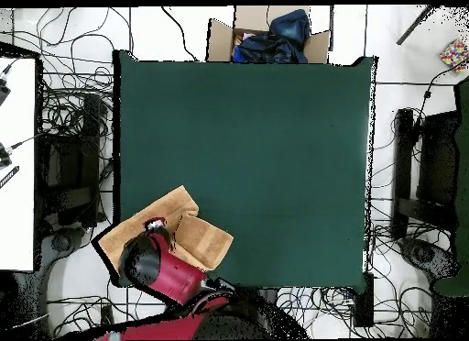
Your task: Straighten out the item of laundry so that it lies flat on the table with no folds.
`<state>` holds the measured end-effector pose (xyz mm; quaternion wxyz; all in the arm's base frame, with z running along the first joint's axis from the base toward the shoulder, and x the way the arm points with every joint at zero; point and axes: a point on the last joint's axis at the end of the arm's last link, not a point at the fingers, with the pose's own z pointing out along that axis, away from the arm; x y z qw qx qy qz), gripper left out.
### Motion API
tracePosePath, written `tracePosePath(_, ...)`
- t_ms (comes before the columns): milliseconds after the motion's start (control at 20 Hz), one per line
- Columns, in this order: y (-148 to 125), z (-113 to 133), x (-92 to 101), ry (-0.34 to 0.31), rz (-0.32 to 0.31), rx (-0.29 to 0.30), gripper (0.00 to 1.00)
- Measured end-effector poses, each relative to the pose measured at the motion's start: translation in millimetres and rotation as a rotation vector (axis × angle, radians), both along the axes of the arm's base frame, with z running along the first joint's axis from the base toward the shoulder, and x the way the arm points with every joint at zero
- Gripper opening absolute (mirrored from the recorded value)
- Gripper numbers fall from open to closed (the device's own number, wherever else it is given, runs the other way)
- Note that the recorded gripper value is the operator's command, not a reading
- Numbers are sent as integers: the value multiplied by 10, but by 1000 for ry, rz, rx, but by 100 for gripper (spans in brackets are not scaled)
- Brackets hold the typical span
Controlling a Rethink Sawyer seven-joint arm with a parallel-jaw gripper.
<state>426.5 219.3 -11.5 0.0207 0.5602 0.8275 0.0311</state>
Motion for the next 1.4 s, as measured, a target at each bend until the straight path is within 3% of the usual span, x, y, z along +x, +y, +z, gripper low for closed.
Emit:
tracePosePath(250, 224, 105, -21, -27, 25, 8, 100)
tracePosePath(450, 189, 147, 37, -41, 25, 24, 100)
tracePosePath(800, -152, 63, 26, -26, 34, 56, 100)
tracePosePath(950, -437, -21, -37, -15, 32, 74, 100)
tracePosePath(1400, -898, -199, -271, 44, -9, 34, 100)
